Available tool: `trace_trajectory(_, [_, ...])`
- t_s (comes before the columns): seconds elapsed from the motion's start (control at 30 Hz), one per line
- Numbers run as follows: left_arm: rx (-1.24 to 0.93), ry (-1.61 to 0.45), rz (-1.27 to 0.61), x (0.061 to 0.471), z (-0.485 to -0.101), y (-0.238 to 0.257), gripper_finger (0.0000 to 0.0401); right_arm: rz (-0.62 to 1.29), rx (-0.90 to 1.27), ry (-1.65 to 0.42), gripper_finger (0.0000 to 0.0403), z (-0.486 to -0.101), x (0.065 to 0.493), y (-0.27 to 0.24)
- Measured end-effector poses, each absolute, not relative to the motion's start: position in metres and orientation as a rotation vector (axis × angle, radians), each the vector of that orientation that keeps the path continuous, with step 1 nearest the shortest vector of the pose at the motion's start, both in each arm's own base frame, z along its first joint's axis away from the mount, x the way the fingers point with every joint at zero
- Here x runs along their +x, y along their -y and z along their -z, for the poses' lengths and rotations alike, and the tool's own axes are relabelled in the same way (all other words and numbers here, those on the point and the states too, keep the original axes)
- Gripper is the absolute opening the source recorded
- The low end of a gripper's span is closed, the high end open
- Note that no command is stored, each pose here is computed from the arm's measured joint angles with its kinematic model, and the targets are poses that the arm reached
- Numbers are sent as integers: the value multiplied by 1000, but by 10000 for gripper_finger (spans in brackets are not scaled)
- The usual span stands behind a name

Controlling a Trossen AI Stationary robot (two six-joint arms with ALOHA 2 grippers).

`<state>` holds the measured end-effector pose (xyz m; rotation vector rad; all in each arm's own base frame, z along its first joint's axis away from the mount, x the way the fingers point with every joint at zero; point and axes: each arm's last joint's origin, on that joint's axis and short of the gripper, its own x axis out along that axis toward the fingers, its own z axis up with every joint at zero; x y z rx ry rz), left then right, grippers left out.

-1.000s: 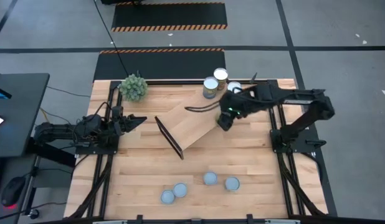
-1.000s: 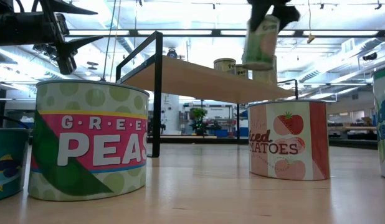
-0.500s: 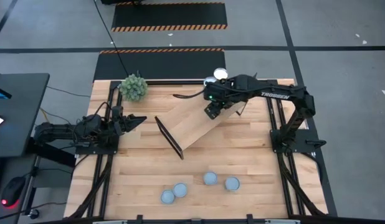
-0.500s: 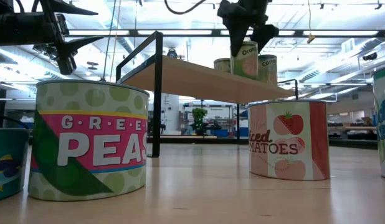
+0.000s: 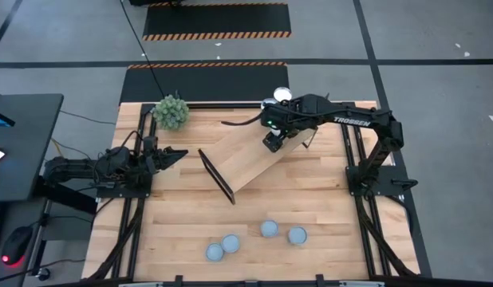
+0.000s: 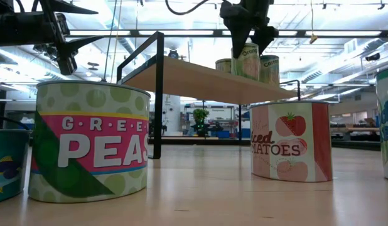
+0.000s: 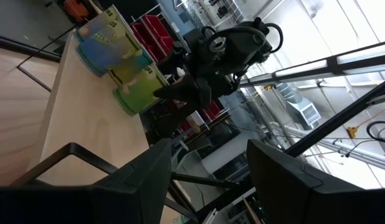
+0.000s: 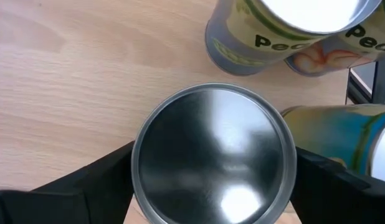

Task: Pick and place cans onto a shelf
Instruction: Put the canned oranges on the shelf

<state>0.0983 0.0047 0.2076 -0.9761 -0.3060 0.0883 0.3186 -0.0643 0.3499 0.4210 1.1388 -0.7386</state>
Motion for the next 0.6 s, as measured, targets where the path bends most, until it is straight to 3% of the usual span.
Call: trace_trajectory(0.6, [-976,305,-88,98,-208,-5,215,709,193,-1162,367,-357,312,65])
